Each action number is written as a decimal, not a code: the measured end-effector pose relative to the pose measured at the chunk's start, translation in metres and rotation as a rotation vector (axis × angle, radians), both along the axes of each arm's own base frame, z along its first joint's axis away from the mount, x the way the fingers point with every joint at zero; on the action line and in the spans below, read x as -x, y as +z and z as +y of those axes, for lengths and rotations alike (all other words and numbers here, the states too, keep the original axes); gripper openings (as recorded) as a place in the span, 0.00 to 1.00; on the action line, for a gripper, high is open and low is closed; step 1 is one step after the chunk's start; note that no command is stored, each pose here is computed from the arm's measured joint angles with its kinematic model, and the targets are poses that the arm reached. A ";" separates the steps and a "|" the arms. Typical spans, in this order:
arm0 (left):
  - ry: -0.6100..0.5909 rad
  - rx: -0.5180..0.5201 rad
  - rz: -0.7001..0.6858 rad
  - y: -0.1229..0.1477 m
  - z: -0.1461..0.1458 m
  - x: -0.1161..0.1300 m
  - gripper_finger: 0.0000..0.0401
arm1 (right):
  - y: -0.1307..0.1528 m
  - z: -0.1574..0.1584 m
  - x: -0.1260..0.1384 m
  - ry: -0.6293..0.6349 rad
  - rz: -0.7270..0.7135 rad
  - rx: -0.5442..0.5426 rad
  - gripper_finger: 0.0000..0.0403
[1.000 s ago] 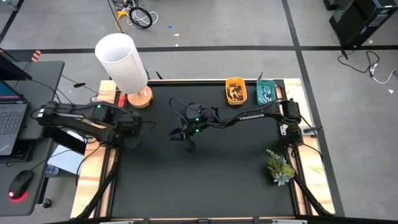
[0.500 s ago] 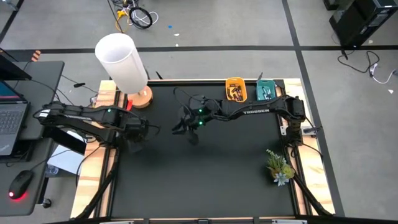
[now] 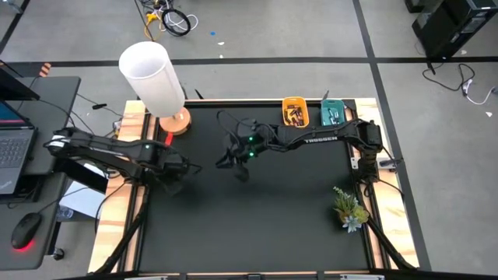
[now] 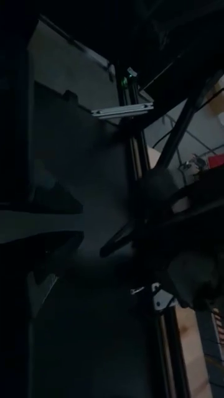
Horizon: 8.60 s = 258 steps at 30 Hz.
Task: Sort batteries
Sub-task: Put the silver battery into the blue bin
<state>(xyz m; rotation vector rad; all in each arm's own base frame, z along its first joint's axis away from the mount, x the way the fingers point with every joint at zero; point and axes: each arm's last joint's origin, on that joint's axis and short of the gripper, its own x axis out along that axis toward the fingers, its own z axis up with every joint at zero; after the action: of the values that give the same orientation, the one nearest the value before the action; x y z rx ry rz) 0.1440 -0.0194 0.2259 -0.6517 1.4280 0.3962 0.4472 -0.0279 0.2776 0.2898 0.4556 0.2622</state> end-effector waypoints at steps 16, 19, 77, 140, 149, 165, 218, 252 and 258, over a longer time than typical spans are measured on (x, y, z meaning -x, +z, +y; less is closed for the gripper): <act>-0.267 -0.023 0.472 -0.040 0.009 -0.025 0.32 | 0.001 0.014 0.000 0.087 -0.018 0.006 0.15; -0.339 -0.022 0.512 -0.049 0.012 -0.032 0.33 | 0.001 0.018 0.000 0.095 -0.009 0.005 0.15; -0.396 0.166 0.940 -0.137 0.080 -0.048 0.41 | 0.054 0.042 0.056 0.019 0.062 0.216 0.13; 0.051 -0.054 -0.126 0.080 -0.017 -0.040 0.05 | 0.041 0.030 0.085 0.053 0.067 0.166 0.12; 0.072 0.050 0.023 0.075 -0.046 -0.016 0.06 | 0.037 0.046 0.083 0.014 0.022 0.175 0.13; -0.582 -0.035 0.404 -0.008 -0.061 -0.031 0.55 | 0.021 0.040 0.056 -0.123 -0.008 0.030 0.13; -0.595 -0.049 0.962 -0.138 -0.035 -0.029 0.62 | 0.018 0.093 0.077 -0.005 0.157 0.000 0.12; -0.839 -0.270 0.774 -0.118 -0.026 -0.083 0.22 | 0.023 0.091 0.075 0.001 0.115 -0.015 0.12; -0.774 -0.053 0.774 -0.108 -0.022 -0.082 0.24 | 0.024 0.089 0.075 0.015 0.116 -0.021 0.12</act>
<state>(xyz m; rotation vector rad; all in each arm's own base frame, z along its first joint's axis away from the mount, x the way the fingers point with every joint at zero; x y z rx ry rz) 0.2255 -0.0412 0.1181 0.1719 2.2531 0.0518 0.3718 0.0612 0.3012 0.3237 0.5701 0.2654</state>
